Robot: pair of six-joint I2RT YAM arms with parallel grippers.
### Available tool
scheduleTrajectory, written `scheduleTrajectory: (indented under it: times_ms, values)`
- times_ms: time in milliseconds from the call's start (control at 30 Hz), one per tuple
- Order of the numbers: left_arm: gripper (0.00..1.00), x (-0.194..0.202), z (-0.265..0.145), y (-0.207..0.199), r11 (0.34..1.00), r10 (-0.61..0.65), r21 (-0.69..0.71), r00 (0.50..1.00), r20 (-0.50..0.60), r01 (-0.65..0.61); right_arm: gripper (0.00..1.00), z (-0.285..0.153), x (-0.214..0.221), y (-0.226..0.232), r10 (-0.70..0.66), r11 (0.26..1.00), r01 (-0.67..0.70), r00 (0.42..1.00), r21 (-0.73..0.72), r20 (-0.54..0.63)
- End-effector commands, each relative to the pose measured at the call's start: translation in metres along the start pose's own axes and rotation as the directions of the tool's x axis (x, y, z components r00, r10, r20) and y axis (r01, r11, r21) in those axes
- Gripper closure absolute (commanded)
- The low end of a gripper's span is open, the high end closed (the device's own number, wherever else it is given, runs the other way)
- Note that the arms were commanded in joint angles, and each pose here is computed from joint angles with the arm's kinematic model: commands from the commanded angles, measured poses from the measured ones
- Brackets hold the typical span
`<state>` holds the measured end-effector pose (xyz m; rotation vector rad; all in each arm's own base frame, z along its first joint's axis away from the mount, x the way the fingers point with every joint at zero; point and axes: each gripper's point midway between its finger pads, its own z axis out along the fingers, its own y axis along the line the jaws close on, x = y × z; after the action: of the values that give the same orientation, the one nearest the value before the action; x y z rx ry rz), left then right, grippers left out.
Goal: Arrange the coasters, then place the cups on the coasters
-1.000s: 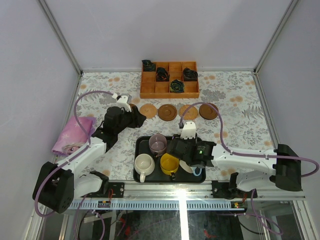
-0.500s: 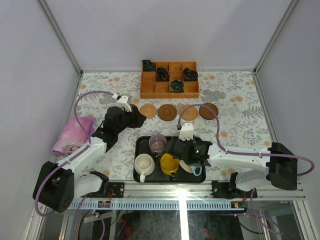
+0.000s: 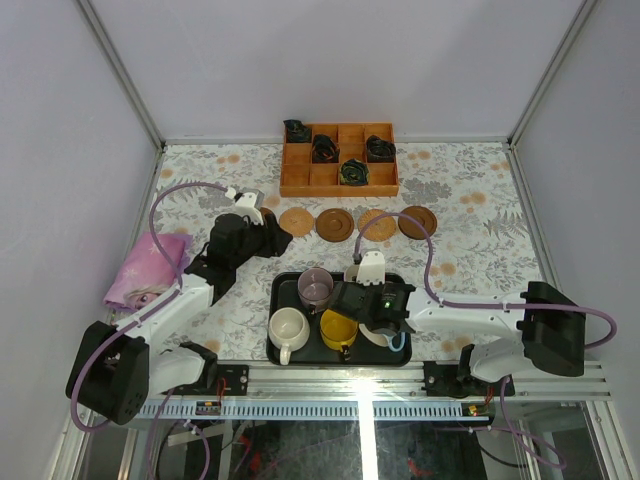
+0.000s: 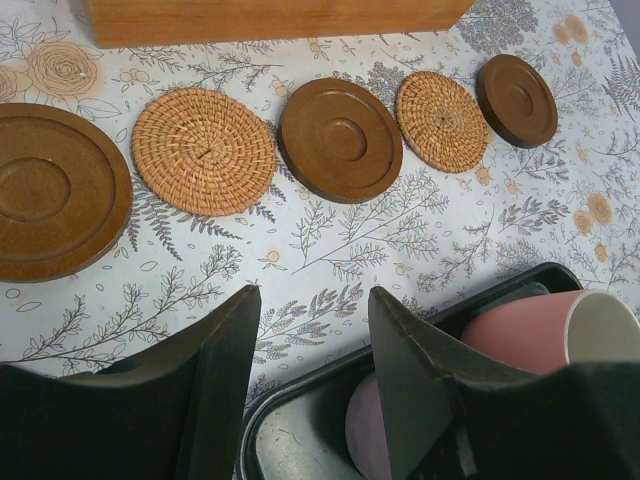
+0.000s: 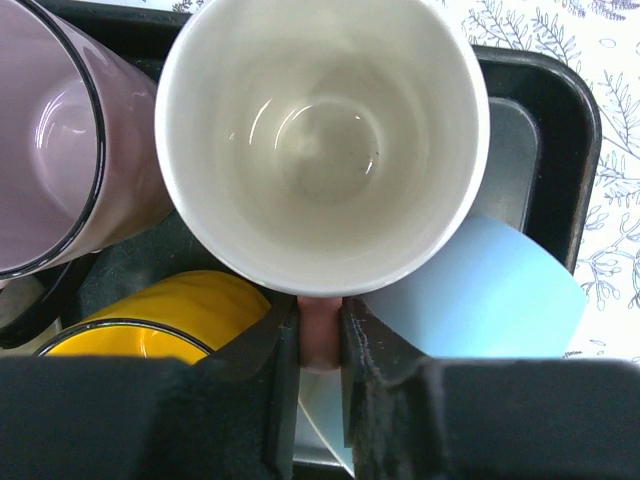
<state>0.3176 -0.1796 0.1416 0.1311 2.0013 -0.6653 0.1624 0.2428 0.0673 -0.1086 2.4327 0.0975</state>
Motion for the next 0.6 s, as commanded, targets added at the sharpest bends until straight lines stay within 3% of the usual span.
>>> scheduleTrajectory:
  times_ms: [0, 200, 567]
  values:
    - [0.52, -0.003, 0.002, -0.005, 1.000, 0.005, 0.022, 1.000, 0.024, -0.005, 0.96, 0.008, 0.000, -0.007, -0.002, 0.999, 0.002, 1.000, 0.053, 0.010]
    - [0.52, -0.004, 0.001, -0.004, 1.000, 0.005, 0.018, 1.000, 0.027, -0.006, 1.00, 0.004, -0.015, -0.010, -0.043, 0.997, 0.038, 0.997, 0.067, 0.068]
    - [0.52, -0.013, -0.003, -0.005, 1.000, 0.014, 0.008, 0.998, 0.054, -0.015, 1.00, -0.039, -0.109, -0.034, -0.100, 0.989, 0.054, 0.926, 0.136, 0.364]
